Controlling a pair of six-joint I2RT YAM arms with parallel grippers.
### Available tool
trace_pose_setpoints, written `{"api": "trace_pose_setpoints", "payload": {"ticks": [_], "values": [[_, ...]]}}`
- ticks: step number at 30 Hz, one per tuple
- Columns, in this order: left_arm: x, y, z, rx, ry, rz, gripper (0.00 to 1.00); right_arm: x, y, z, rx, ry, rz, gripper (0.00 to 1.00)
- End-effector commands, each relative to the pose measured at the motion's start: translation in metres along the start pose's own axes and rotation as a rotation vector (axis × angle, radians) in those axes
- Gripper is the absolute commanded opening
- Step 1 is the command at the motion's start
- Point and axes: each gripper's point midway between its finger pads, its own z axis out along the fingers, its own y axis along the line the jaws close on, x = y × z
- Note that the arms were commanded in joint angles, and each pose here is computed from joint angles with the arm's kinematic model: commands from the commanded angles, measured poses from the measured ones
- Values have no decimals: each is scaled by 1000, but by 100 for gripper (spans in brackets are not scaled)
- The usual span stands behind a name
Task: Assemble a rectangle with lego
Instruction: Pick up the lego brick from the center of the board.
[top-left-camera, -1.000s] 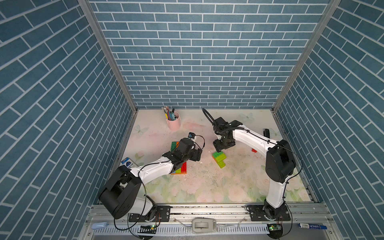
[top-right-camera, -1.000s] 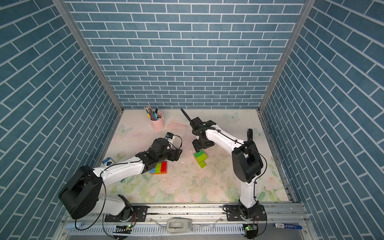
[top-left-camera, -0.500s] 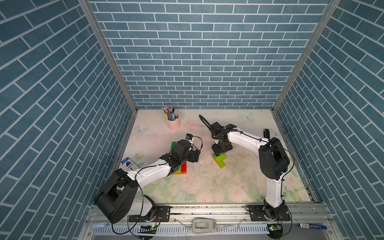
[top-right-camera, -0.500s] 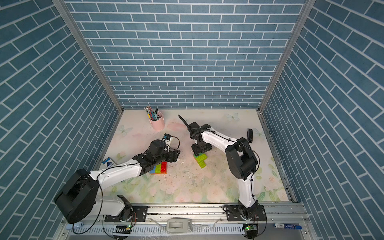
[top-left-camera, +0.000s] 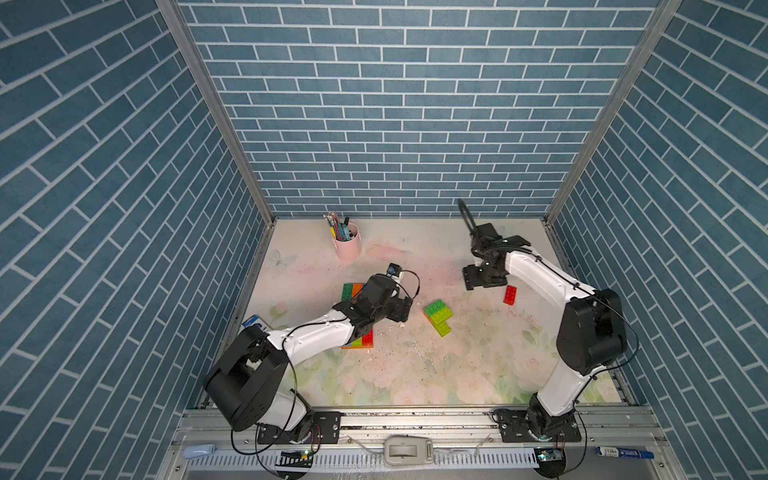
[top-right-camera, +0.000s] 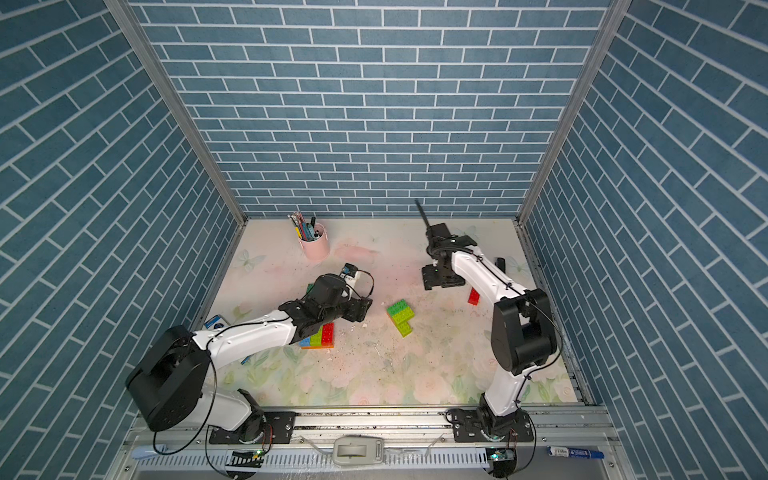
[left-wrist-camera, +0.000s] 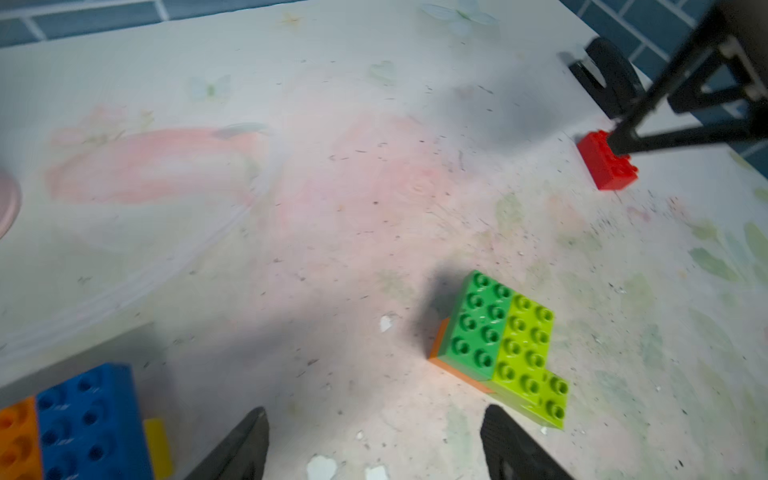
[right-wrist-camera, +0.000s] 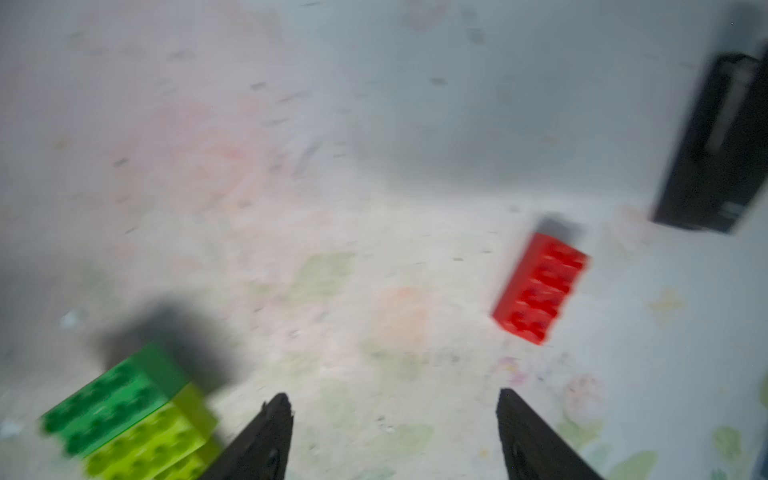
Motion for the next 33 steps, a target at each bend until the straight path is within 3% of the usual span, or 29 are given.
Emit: {"api": "trace_pose_setpoints", "payload": {"ticks": [1, 6, 17, 25, 28, 33], "values": [[7, -37, 10, 37, 54, 139, 83, 3, -54, 11, 105, -17, 222, 80], [6, -72, 20, 116, 67, 150, 83, 7, -81, 52, 76, 49, 356, 80], [11, -67, 12, 94, 62, 163, 83, 4, -29, 95, -208, 107, 488, 66], [13, -62, 12, 77, 63, 163, 83, 5, 27, 83, -283, 152, 410, 65], [14, -57, 12, 61, 62, 160, 84, 13, 15, 68, -240, 154, 354, 69], [3, -62, 24, 149, 50, 94, 90, 18, -30, 47, -26, 130, 108, 83]]}}
